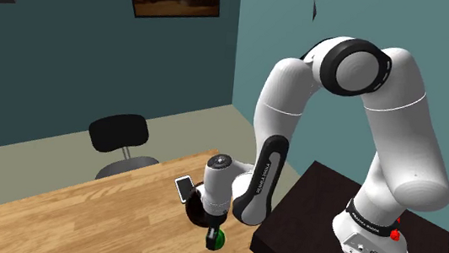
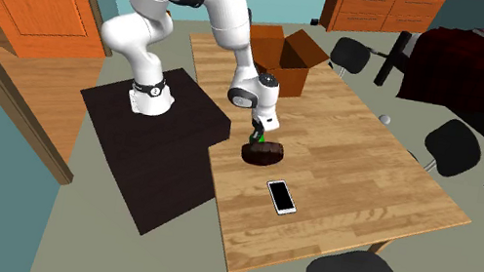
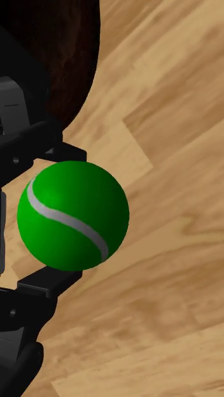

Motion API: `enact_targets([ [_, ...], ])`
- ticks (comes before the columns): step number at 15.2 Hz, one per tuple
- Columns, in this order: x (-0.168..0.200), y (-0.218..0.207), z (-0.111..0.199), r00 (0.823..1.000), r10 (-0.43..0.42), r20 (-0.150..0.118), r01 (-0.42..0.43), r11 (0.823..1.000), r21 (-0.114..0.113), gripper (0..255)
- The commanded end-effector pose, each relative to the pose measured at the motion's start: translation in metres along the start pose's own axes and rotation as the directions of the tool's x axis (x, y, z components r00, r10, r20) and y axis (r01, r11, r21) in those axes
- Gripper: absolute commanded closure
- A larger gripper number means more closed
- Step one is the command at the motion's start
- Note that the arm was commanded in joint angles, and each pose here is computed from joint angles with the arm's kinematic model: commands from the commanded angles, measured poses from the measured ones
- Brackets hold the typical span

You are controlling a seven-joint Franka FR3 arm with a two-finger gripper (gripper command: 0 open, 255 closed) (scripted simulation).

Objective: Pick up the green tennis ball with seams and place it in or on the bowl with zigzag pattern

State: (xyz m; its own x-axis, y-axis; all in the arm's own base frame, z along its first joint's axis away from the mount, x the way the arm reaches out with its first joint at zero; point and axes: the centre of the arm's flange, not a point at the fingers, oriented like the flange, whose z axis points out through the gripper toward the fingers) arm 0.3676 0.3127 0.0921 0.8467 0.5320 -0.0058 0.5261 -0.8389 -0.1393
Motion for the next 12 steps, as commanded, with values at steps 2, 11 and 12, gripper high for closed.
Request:
enact_targets([
  [2,0.000,0.004,0.001,1.000,0.007,0.002,-0.007,1.000,-0.002,255],
  [11,-0.003,0.002,-0.015,1.000,0.007,0.002,-0.007,1.000,-0.002,255],
  [12,-0.003,0.001,-0.021,1.000,0.007,0.002,-0.007,1.000,-0.002,255],
])
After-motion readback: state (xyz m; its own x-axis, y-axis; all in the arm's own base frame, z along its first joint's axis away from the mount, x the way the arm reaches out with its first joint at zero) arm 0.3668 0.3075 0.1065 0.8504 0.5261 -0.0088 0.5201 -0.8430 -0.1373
